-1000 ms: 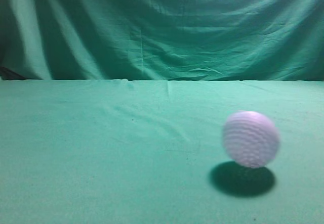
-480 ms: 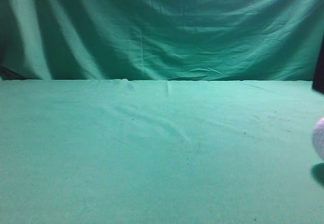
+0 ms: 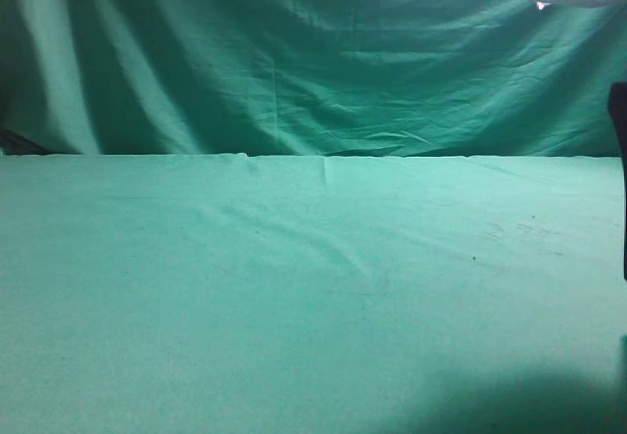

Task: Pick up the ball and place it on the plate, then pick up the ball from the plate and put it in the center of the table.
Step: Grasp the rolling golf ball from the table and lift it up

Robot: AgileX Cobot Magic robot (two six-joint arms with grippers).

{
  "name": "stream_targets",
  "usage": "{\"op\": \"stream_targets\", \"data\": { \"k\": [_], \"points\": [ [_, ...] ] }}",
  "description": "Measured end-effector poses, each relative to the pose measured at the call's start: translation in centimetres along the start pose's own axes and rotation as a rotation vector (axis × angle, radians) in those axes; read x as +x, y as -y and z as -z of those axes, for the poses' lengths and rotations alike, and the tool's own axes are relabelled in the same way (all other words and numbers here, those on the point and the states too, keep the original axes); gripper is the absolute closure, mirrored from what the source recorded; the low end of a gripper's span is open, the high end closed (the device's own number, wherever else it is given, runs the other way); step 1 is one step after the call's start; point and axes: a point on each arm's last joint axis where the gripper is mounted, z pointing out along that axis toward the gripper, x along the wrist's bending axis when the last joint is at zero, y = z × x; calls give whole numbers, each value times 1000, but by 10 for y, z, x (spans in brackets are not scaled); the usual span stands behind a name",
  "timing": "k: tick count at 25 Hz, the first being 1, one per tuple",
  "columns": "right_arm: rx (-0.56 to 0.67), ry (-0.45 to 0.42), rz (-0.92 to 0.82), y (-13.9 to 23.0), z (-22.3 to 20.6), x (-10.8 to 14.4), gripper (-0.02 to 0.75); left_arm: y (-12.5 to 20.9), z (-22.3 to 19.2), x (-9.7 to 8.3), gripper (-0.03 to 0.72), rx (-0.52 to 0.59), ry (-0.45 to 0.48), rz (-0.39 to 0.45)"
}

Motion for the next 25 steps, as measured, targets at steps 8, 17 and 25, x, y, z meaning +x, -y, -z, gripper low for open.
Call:
{"op": "stream_targets", "data": {
  "k": [8, 17, 25],
  "points": [
    [35, 8, -79, -1, -9, -1, 108, 0, 0, 0, 688, 0, 0, -2],
    [-42, 24, -170, -7, -12, -15, 160, 0, 0, 0, 688, 0, 0, -2],
    [-129, 31, -205, -14, -13, -23, 160, 0, 0, 0, 688, 1, 0, -4]
  ]
}}
